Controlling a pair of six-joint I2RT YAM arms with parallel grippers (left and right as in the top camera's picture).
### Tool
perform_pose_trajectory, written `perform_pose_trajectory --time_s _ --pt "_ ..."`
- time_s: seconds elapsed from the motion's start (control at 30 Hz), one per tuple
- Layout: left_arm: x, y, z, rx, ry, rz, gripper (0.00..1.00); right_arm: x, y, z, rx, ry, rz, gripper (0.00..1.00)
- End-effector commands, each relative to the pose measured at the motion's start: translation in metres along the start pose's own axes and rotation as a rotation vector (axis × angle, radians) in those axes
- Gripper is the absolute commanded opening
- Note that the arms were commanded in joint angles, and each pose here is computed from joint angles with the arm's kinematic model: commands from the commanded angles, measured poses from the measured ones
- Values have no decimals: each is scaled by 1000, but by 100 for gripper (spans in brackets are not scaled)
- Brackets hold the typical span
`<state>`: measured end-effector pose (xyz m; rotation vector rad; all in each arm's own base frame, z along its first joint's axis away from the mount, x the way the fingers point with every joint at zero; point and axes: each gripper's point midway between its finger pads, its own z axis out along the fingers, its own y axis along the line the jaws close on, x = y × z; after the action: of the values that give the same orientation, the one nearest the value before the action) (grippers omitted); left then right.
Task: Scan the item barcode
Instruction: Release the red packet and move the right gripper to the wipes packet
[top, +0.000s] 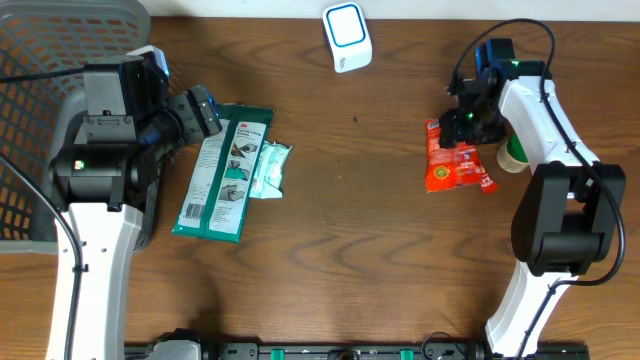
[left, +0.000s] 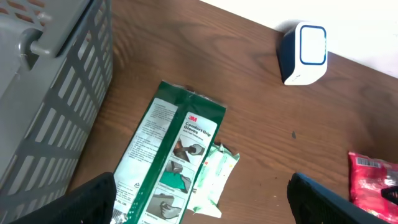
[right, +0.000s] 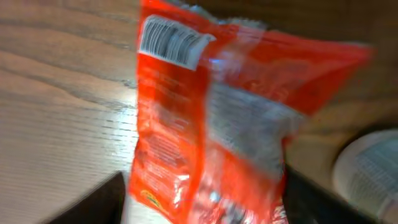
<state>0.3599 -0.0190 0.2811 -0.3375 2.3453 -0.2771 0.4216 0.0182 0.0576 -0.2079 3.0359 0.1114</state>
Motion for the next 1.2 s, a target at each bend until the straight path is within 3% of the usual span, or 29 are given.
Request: perform_pose_trajectory --time_s 0.0,0.2,0.33,0.47,0.73,1.17 --pt "-6 1 -3 -10 -16 -3 88 -18 -5 -23 30 -72 12 99" --pt "-6 1 -3 -10 -16 -3 88 -45 23 -70 -52 -176 -5 97" --pt "-6 1 -3 -10 -16 -3 88 -38 76 -66 -268 -147 -53 75" --pt "-6 1 -3 -10 -16 -3 88 -19 103 -37 -301 -81 -97 41" --pt "-6 1 -3 -10 -16 -3 88 -3 97 36 -129 -83 -24 36" --pt "-8 0 -3 -6 -28 -3 88 9 7 36 225 -48 87 38"
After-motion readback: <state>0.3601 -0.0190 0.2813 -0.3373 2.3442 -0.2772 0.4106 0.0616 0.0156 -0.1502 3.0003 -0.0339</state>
